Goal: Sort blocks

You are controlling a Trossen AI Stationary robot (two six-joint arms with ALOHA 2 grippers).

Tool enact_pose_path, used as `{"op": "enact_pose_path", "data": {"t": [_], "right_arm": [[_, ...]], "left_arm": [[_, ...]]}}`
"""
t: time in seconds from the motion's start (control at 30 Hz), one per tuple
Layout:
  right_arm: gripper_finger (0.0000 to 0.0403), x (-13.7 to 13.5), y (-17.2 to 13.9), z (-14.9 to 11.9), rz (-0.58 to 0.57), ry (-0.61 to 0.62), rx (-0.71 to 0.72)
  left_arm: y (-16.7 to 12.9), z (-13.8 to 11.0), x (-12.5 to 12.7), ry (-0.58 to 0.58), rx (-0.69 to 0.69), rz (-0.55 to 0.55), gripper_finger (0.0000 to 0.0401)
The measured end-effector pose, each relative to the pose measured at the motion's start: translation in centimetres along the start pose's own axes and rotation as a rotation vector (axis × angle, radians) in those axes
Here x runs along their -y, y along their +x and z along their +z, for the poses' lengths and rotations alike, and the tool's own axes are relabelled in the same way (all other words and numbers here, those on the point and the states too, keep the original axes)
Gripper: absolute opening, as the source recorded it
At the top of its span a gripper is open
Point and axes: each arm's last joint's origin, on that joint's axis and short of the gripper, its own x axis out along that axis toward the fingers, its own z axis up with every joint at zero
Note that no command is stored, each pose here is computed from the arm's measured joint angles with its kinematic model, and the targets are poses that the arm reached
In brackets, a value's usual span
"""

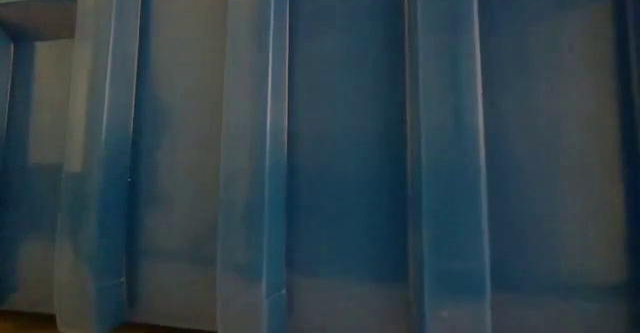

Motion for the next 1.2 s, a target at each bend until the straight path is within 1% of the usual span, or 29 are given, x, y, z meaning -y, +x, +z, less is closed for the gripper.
{"op": "enact_pose_path", "data": {"t": [0.1, 0.2, 0.33, 0.43, 0.57, 0.77, 1.0, 1.2], "right_arm": [[0.0, 0.6, 2.7, -0.2, -0.091, 0.037, -0.077], [0.0, 1.3, 4.8, -0.2, -0.148, 0.072, -0.115], [0.0, 1.5, 5.9, -0.5, -0.117, 0.048, -0.179], [0.0, 1.3, 7.0, -0.3, -0.09, 0.046, -0.163], [0.0, 1.1, 7.1, 0.4, -0.037, 0.063, -0.102], [0.0, 1.1, 7.2, 0.7, -0.028, 0.071, -0.092], [0.0, 1.1, 7.3, 1.8, 0.041, 0.102, -0.035], [0.0, 1.4, 7.1, 1.6, 0.023, 0.092, -0.061]], "left_arm": [[0.2, 0.1, -0.1, -0.009, -0.001, 0.011, 0.0], [0.4, 0.1, -0.2, -0.011, -0.003, 0.016, 0.0], [0.3, 0.1, -0.2, -0.012, -0.007, 0.011, 0.0], [0.3, 0.1, -0.1, -0.013, -0.014, 0.005, 0.0], [0.3, 0.1, -0.1, -0.012, -0.014, 0.005, 0.0], [0.3, 0.1, -0.1, -0.011, -0.015, 0.005, 0.0], [0.3, 0.1, -0.2, -0.009, -0.015, 0.006, 0.0], [0.3, 0.1, -0.1, -0.009, -0.025, -0.003, 0.0]]}}
